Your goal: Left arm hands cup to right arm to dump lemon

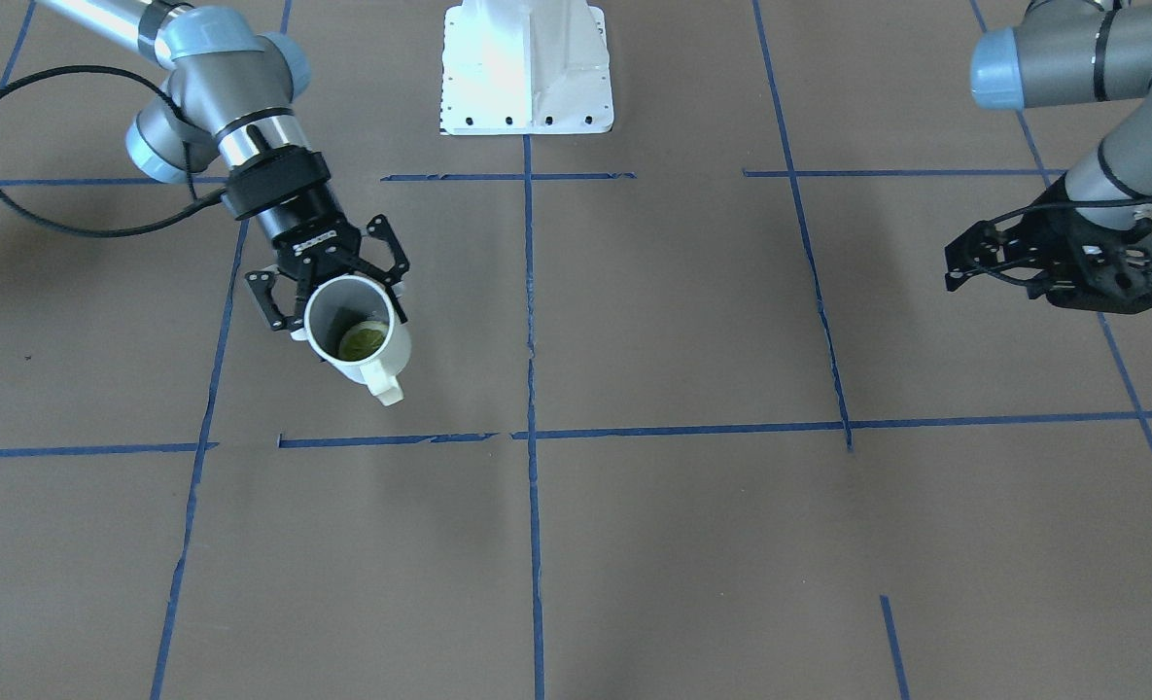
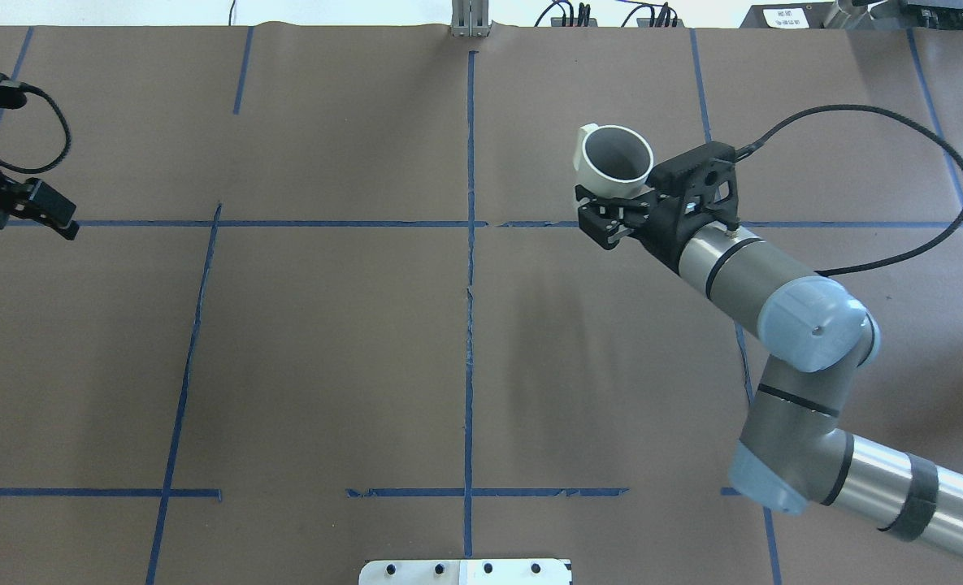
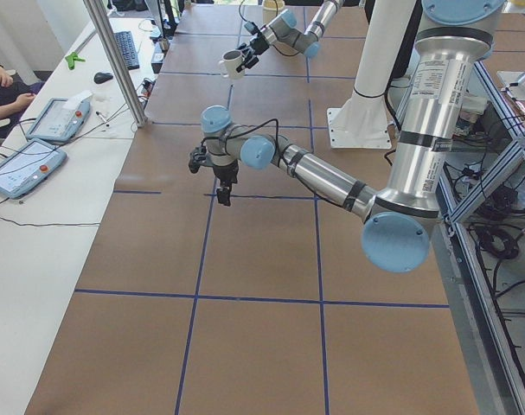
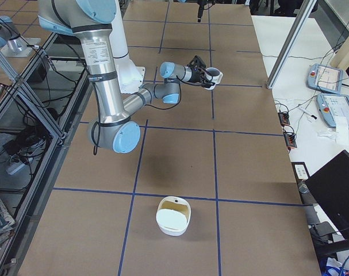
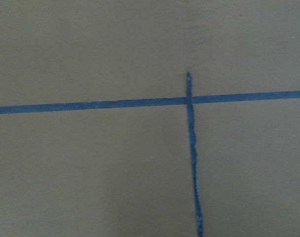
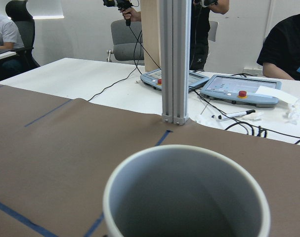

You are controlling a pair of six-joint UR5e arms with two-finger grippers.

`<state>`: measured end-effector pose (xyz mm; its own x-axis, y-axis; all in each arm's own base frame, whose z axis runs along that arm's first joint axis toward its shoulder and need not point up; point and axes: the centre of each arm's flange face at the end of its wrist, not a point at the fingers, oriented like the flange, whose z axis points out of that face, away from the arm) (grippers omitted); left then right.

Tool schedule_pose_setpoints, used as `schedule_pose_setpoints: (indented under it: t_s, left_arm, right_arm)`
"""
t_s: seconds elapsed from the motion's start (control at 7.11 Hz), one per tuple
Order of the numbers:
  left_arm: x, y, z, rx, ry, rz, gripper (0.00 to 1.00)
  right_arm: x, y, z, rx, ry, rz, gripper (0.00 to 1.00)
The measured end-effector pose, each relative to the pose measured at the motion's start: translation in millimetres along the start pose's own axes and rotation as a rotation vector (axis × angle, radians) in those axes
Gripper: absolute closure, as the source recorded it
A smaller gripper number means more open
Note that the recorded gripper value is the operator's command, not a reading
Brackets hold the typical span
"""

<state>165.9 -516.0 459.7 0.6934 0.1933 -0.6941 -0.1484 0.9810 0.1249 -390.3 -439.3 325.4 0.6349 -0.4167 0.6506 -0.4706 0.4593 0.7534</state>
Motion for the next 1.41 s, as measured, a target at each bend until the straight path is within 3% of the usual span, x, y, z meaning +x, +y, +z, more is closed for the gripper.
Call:
schedule_pose_setpoints:
  t_s: [0.14, 0.42, 0.7, 0.84, 1.12, 1.41]
  left_arm:
    - [-22, 5, -2, -0.001, -0.011, 0.049, 0.0]
    - [-36, 8, -1, -0.007, -0.015, 0.074, 0.0]
    - [-38, 6, 2, -0.013, -0.014, 0.066, 0.0]
    - [-39, 3, 5, -0.019, -0.014, 0.06, 0.0]
    - [-42, 1, 10, -0.027, -0.014, 0.054, 0.0]
    - [-41, 0, 10, -0.027, -0.014, 0.048, 0.0]
  right_arm:
    - [38, 2, -25, -0.026, 0.018, -0.001, 0.97]
    - [108, 23, -110, -0.045, 0.044, 0.002, 0.97]
    - [183, 66, -190, -0.009, 0.02, 0.026, 0.97]
    - [222, 98, -214, 0.018, -0.006, 0.056, 0.98]
    - [304, 167, -263, 0.085, -0.086, 0.206, 0.98]
    - [349, 194, -298, 0.123, -0.108, 0.349, 0.97]
